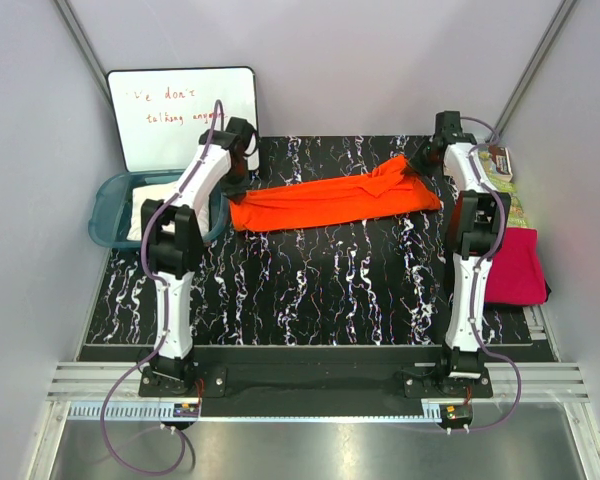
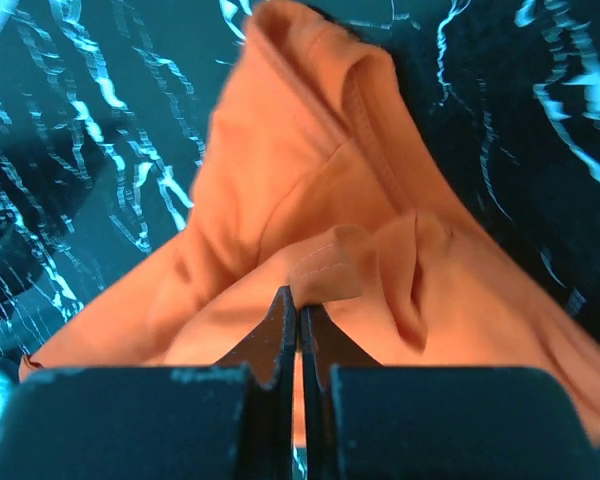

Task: Fold and stack the t-shirts
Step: Grap the side of the flattened tshirt closest away from the robot with both arms, then fold the other side of the tshirt into a rectangle

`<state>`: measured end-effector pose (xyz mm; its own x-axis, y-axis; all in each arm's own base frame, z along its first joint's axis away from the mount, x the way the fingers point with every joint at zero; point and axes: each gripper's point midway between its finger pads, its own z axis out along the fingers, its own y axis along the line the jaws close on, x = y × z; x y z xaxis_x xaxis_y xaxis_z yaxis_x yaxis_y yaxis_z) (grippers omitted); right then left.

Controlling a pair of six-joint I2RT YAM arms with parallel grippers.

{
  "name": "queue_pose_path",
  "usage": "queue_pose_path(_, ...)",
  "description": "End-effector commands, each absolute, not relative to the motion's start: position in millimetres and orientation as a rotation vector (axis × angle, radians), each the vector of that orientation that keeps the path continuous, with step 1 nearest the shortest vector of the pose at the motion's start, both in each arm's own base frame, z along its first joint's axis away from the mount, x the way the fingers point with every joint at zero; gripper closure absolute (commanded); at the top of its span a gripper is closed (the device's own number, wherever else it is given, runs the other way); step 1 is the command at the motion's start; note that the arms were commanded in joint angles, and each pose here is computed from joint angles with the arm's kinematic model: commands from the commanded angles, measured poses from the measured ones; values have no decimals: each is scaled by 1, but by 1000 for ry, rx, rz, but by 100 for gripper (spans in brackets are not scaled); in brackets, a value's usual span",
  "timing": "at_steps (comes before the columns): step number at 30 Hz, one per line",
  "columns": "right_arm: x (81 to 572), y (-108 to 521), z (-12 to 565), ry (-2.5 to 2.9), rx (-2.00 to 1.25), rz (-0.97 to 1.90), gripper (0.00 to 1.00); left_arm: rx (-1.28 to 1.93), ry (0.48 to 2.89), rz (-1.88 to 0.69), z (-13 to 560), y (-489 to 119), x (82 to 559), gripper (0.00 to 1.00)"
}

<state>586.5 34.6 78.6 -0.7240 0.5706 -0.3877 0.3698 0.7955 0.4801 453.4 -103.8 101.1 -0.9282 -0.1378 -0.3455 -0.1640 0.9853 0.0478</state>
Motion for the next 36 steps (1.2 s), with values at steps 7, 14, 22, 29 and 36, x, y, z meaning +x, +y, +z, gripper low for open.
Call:
queue_pose_path(7,566,47,156,2394,594,566,100,-220,2711,50,134,-104,454,100)
queue_pose_path(14,496,45,220,2341,546,535,100,-204,2676,10,152,-105,434,100)
queue_pose_path(22,404,56,220,2409,607,583,100,-157,2690,21,154,-102,404,100)
queue_pose_path(29,319,62,195,2556,686,584,100,-115,2714,-4,155,-109,366,100)
queue_pose_path(36,243,69,179,2721,778,591,100,-72,2786,7,134,-112,327,100)
